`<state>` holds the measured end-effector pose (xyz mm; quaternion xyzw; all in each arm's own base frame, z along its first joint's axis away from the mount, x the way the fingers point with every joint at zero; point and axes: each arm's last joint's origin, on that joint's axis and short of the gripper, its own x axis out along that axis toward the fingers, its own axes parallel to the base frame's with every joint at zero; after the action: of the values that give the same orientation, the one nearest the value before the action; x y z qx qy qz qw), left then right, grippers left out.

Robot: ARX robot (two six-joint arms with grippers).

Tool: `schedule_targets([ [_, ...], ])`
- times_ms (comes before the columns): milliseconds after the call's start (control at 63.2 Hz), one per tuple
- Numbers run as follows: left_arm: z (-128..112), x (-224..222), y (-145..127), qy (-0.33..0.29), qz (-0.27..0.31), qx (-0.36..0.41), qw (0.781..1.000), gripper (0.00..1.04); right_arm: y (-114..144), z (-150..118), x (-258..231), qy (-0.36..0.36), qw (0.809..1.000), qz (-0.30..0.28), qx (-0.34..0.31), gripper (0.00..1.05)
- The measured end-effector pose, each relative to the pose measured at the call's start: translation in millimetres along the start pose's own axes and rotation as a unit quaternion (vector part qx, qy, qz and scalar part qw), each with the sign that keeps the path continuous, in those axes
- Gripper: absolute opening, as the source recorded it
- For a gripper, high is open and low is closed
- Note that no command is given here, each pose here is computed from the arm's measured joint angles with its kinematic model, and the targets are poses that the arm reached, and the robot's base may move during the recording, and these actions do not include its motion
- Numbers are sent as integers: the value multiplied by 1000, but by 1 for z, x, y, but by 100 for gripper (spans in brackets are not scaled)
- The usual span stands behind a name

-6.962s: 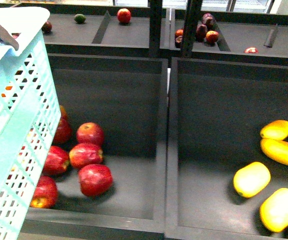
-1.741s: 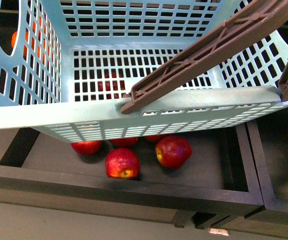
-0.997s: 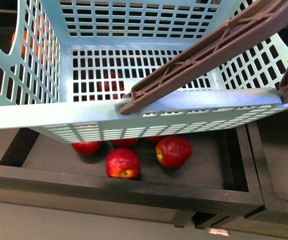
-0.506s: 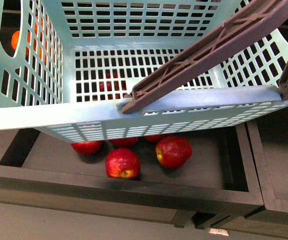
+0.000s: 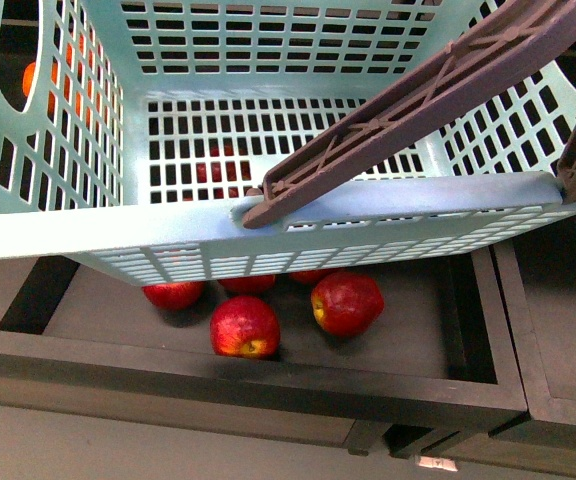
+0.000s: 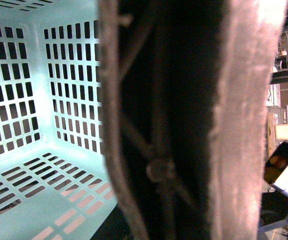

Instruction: Pick mango and avocado into basket

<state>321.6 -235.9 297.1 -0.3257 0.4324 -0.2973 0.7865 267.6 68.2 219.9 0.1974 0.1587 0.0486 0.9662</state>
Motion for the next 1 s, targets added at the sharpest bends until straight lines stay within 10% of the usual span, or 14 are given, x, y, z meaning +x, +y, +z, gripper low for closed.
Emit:
schedule_targets([
  [222,0,0,0,0,0,0,1000,13,14,-16,11,16,1000,20,-7,65],
  [427,0,0,0,0,0,0,1000,13,16,-8,28,-3,1000,12,7,97],
  [997,0,0,2,1,2,-2,1000,13,-34,50,-47,-83,991,-70,73,96],
])
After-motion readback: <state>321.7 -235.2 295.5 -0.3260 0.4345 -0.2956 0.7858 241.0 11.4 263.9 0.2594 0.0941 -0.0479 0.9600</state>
